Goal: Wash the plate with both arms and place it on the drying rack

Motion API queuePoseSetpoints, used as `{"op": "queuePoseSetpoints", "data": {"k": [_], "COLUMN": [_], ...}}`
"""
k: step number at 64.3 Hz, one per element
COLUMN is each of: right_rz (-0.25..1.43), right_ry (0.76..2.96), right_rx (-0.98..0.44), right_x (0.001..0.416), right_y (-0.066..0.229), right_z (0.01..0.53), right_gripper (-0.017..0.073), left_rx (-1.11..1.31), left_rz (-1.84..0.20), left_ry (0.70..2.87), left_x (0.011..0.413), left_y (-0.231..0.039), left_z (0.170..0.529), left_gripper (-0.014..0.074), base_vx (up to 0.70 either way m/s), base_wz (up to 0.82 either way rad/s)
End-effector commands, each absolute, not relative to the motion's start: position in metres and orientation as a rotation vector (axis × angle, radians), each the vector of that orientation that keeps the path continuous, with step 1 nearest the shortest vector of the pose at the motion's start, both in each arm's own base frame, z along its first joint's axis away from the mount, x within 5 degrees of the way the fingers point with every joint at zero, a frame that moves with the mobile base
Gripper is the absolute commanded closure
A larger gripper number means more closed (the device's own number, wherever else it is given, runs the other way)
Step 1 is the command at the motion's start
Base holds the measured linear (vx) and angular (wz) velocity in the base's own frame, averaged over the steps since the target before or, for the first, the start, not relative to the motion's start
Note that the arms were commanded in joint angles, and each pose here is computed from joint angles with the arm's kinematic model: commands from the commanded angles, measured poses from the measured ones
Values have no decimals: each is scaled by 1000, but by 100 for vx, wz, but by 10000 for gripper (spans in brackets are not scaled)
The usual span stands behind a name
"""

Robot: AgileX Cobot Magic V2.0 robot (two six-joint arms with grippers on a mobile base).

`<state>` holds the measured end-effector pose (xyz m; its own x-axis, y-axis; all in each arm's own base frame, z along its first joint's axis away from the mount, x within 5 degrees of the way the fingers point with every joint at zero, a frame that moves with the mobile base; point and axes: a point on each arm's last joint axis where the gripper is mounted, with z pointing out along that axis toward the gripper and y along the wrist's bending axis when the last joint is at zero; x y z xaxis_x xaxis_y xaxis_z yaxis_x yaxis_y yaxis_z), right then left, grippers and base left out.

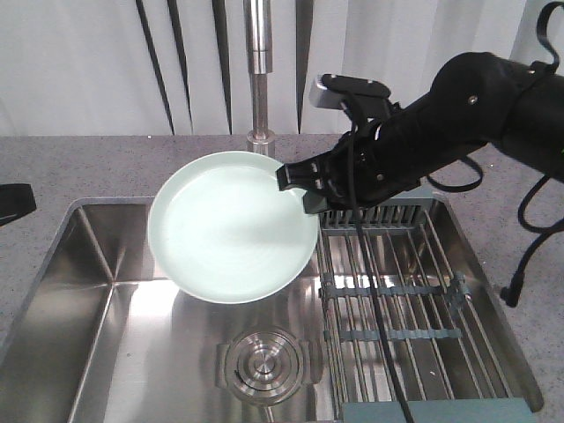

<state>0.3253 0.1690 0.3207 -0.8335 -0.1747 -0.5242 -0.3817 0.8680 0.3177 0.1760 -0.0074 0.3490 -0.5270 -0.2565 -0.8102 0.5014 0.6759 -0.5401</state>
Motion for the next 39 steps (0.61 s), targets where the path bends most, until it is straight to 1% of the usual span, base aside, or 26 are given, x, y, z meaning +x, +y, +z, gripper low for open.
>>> {"op": "queuePoseSetpoints", "data": {"k": [1, 7, 15, 20, 27, 30, 32, 39], "right_rz": [524, 469, 458, 496, 608, 632, 643, 687], "right_ry": [2521, 2624, 2726, 2734, 2685, 2654, 2624, 2532], "right_rx": [-372, -384, -452, -495, -559, -580, -572, -481], "right_x": [325, 321, 307, 296, 281, 278, 279, 288], "right_y": [146, 131, 129, 136, 158, 167, 173, 185], "right_z": [350, 345, 346, 352, 361, 363, 363, 364], "right_gripper": [564, 563, 563, 563, 563, 563, 563, 563], "left_rx": [242, 249, 253, 253, 253, 253, 254, 254], "left_rz": [-943, -951, -956, -956, -956, -957, -957, -957], "left_ry": [1915, 1916, 1916, 1916, 1916, 1916, 1916, 1916], "left_x": [172, 172, 171, 171, 171, 171, 171, 171], "left_y": [-10, -10, -11, -11, -11, -11, -11, -11], "left_z": [355, 355, 355, 355, 355, 355, 355, 355], "left_gripper": [601, 601, 601, 601, 601, 601, 601, 600], "base_vx": [0, 0, 0, 0, 0, 0, 0, 0], "base_wz": [0, 0, 0, 0, 0, 0, 0, 0]}}
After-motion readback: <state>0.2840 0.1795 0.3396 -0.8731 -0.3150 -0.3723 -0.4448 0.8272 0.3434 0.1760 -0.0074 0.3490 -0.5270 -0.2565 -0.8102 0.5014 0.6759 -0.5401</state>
